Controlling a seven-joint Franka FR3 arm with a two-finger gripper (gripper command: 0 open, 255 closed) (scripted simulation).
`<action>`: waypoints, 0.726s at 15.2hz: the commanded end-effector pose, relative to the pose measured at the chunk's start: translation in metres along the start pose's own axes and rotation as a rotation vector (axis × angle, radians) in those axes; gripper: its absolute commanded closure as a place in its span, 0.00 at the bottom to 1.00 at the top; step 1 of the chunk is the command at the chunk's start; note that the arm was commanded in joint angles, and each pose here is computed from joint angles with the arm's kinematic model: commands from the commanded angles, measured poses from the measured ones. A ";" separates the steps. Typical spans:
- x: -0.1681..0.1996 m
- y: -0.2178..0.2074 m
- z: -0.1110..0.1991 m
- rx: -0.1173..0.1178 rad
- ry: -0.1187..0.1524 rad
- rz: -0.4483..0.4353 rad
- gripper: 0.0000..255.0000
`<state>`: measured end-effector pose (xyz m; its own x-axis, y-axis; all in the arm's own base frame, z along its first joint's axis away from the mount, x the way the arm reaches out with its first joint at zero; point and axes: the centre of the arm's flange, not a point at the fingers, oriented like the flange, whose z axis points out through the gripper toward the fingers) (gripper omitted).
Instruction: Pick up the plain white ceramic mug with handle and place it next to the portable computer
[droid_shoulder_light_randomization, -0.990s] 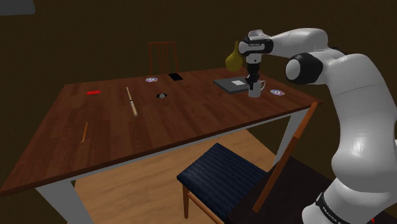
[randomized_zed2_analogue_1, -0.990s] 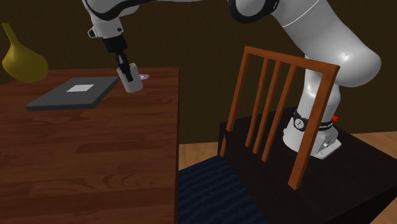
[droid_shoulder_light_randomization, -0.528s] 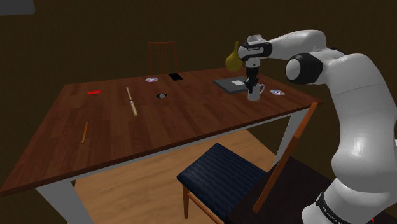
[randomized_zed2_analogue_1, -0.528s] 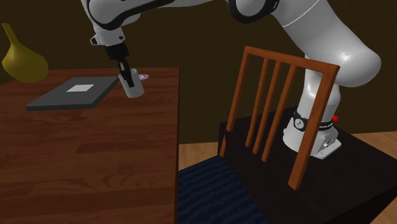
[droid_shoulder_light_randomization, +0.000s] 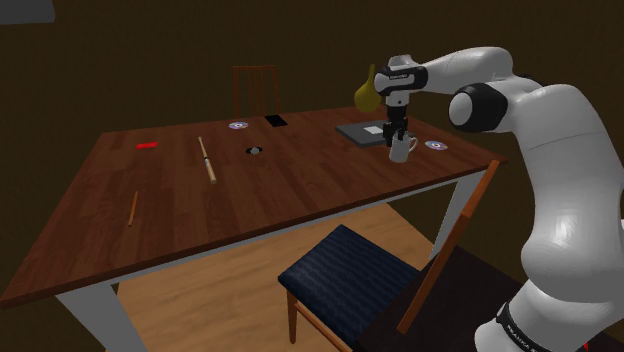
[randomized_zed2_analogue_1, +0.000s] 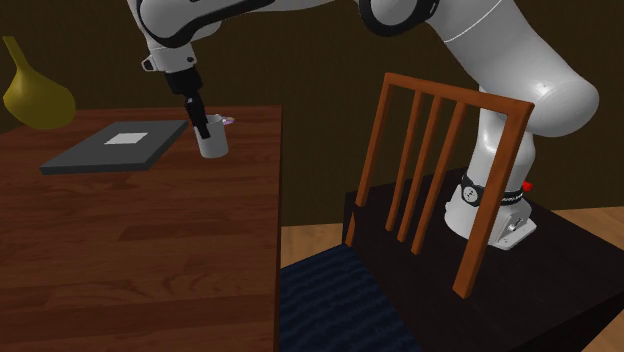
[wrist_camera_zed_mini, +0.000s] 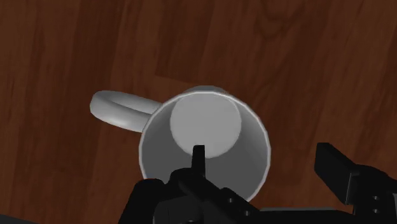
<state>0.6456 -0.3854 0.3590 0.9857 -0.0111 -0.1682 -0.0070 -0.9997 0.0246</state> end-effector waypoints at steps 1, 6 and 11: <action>0.000 0.000 0.000 0.000 0.000 0.000 0.00; 0.000 0.000 -0.040 0.000 0.000 0.000 0.00; 0.000 0.000 -0.050 0.000 0.000 0.000 0.00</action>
<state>0.6544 -0.3841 0.4075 0.9857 -0.0110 -0.1679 -0.0070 -0.9997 0.0248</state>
